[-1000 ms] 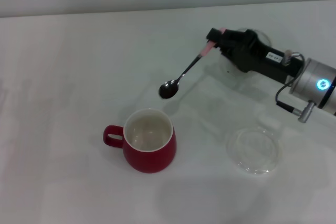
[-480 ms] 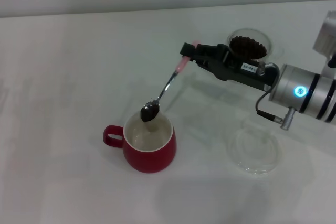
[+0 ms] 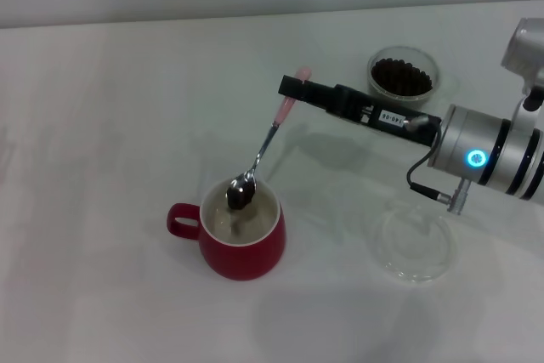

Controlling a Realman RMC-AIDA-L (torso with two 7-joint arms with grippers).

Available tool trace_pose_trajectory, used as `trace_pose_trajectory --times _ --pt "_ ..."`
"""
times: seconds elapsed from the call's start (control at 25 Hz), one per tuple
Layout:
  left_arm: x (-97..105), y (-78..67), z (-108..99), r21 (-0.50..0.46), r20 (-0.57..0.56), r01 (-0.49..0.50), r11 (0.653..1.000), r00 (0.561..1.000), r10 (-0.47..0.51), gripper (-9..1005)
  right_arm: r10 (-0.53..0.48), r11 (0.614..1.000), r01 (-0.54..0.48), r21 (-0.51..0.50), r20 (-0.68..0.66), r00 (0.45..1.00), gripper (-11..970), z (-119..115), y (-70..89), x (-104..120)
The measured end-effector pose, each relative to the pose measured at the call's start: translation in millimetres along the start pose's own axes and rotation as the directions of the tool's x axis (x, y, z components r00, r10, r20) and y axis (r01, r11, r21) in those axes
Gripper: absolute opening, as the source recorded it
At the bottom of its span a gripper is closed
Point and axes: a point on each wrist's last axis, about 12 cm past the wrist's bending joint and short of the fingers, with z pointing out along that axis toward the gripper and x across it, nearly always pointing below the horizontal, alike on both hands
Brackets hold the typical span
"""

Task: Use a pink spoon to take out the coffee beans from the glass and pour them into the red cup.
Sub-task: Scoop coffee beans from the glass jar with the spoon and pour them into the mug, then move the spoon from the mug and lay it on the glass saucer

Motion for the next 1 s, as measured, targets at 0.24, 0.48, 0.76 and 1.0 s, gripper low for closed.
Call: trace_pose_trajectory --times 0.24,0.48,0.76,1.0 --pt "-1 -1.2 2 0.004 0.005 0.001 1.000 1.000 -0.001 893 -0.191 0.980 0.190 -0.055 -0.008 0.982 164 3 8.4 2" --pt "-1 -1.9 4 0.006 0.009 0.002 1.000 1.000 -0.002 894 -0.364 0.928 0.363 -0.087 0.010 0.931 165 2 12.2 3" --pt "-1 -1.4 5 0.001 0.006 0.003 1.000 1.000 -0.003 893 -0.359 0.920 0.372 -0.122 0.118 0.926 166 -13 16.9 -7" --pt "-1 -1.7 5 0.001 0.003 0.003 1.000 1.000 -0.003 892 -0.250 0.950 0.287 -0.127 0.244 0.937 167 -65 9.9 -24"
